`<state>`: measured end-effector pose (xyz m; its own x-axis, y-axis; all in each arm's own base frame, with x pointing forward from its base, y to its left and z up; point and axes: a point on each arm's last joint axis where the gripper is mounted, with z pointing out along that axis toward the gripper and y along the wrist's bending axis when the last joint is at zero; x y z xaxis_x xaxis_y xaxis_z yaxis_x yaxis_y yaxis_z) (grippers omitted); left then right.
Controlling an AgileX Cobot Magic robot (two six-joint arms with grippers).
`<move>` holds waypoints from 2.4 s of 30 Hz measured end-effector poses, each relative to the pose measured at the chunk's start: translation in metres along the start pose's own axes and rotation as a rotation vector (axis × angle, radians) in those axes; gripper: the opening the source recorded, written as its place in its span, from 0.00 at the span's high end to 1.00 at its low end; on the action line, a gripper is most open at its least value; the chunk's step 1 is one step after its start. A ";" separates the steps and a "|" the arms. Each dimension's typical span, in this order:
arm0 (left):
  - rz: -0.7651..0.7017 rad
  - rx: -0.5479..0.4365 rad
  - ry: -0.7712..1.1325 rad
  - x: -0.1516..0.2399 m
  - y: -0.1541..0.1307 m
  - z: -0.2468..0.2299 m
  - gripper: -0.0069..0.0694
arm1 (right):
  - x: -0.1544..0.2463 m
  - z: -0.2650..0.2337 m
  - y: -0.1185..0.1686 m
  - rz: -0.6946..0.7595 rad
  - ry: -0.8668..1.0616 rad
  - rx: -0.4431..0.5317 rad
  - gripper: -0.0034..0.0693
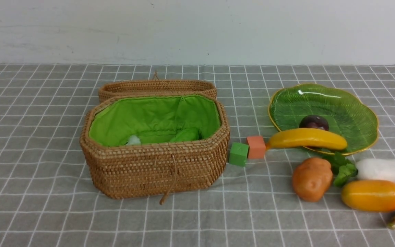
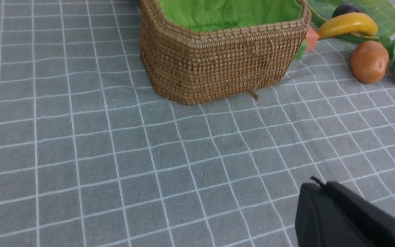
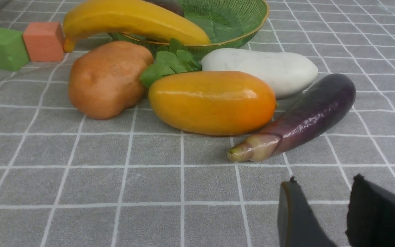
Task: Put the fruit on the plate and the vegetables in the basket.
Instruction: Use the right arm to grab a mango and put it into the right plate
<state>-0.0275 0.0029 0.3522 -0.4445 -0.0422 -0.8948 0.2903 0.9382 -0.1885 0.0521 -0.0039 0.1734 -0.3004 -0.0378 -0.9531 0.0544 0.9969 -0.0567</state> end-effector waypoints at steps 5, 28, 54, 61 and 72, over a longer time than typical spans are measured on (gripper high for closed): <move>0.004 -0.021 -0.118 -0.011 0.002 0.000 0.93 | 0.000 0.000 0.000 0.000 0.000 0.000 0.62; -0.012 -0.204 -0.258 0.105 0.046 0.133 0.93 | 0.000 0.000 0.000 0.000 0.000 0.000 0.62; -0.057 -0.220 -0.141 0.128 0.051 0.144 0.92 | 0.000 0.000 0.000 0.000 0.000 0.000 0.62; -0.058 -0.220 -0.141 0.128 0.051 0.144 0.92 | 0.000 0.000 0.000 0.000 0.000 0.000 0.62; -0.058 -0.220 -0.141 0.128 0.051 0.144 0.91 | 0.000 0.000 0.000 -0.011 0.000 0.005 0.62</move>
<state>0.0522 -0.0044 0.1694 -0.3278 -0.1311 -0.9356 0.0700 0.9842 -0.1624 0.0521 -0.0043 0.1734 -0.3013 -0.0491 -0.9523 0.0553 0.9961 -0.0689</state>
